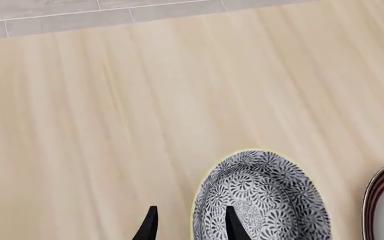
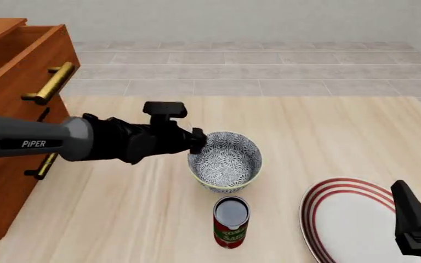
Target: Put the bowl on top of the cabinet.
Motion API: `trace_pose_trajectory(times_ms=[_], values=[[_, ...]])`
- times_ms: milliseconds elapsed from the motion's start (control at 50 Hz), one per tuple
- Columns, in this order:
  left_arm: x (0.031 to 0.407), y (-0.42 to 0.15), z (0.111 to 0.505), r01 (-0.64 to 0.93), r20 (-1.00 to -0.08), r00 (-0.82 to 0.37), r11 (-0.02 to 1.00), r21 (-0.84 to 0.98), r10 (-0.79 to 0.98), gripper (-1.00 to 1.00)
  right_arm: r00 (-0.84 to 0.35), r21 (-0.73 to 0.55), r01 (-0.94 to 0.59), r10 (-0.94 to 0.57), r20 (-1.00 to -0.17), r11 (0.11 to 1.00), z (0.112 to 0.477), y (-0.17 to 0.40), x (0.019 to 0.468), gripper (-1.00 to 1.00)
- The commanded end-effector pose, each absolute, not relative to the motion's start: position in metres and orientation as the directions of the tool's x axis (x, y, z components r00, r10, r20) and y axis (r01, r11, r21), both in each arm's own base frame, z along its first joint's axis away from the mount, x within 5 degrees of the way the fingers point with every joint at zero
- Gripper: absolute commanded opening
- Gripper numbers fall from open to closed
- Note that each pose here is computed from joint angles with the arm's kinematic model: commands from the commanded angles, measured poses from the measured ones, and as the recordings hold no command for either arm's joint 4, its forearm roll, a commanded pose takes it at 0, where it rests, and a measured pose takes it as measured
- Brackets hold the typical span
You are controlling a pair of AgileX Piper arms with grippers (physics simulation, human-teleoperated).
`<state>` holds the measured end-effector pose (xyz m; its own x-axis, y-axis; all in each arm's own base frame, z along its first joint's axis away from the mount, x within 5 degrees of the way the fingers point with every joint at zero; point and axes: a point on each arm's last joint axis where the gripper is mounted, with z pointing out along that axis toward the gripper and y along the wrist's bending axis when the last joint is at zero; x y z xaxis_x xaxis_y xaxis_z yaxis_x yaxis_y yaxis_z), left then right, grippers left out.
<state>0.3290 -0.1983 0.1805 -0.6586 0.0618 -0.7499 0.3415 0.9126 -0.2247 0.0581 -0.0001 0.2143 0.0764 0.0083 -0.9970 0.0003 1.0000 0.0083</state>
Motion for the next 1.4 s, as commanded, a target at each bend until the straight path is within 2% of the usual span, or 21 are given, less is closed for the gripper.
trace_pose_trajectory(times_ms=[20, 400, 420, 500, 640, 900, 1400], values=[[0.338, -0.206, 0.161, 0.336, -0.733, -0.676, 0.914, -0.226, 0.067, 1.0, 0.076, 0.008, 0.0, 0.008, -0.997, 1.0, 0.214, 0.0, 0.058, 1.0], [0.337, -0.219, 0.144, 0.349, -0.721, -0.688, 0.907, -0.236, 0.077, 1.0, 0.076, 0.008, 0.0, 0.008, -0.997, 1.0, 0.214, 0.0, 0.058, 1.0], [0.34, -0.216, 0.145, 0.345, -0.725, -0.684, 0.91, -0.232, 0.074, -1.0, 0.076, 0.008, 0.0, 0.008, -0.997, 1.0, 0.214, 0.0, 0.058, 1.0], [0.344, -0.218, 0.132, 0.318, -0.7, -0.711, 0.916, -0.245, 0.06, -1.0, 0.076, 0.008, 0.0, 0.008, -0.997, 1.0, 0.214, 0.0, 0.058, 1.0], [0.335, -0.224, 0.138, 0.327, -0.705, -0.707, 0.907, -0.264, 0.05, -1.0, 0.076, 0.008, 0.0, 0.008, -0.997, 1.0, 0.214, 0.0, 0.058, 1.0], [0.324, -0.206, 0.174, 0.343, -0.745, -0.665, 0.906, -0.25, 0.046, -1.0, 0.076, 0.008, 0.0, 0.008, -0.997, 1.0, 0.214, 0.0, 0.058, 1.0], [0.302, -0.179, 0.217, 0.34, -0.795, -0.606, 0.904, -0.259, 0.0, -1.0, 0.076, 0.008, 0.0, 0.008, -0.997, 1.0, 0.214, 0.0, 0.058, 1.0]])
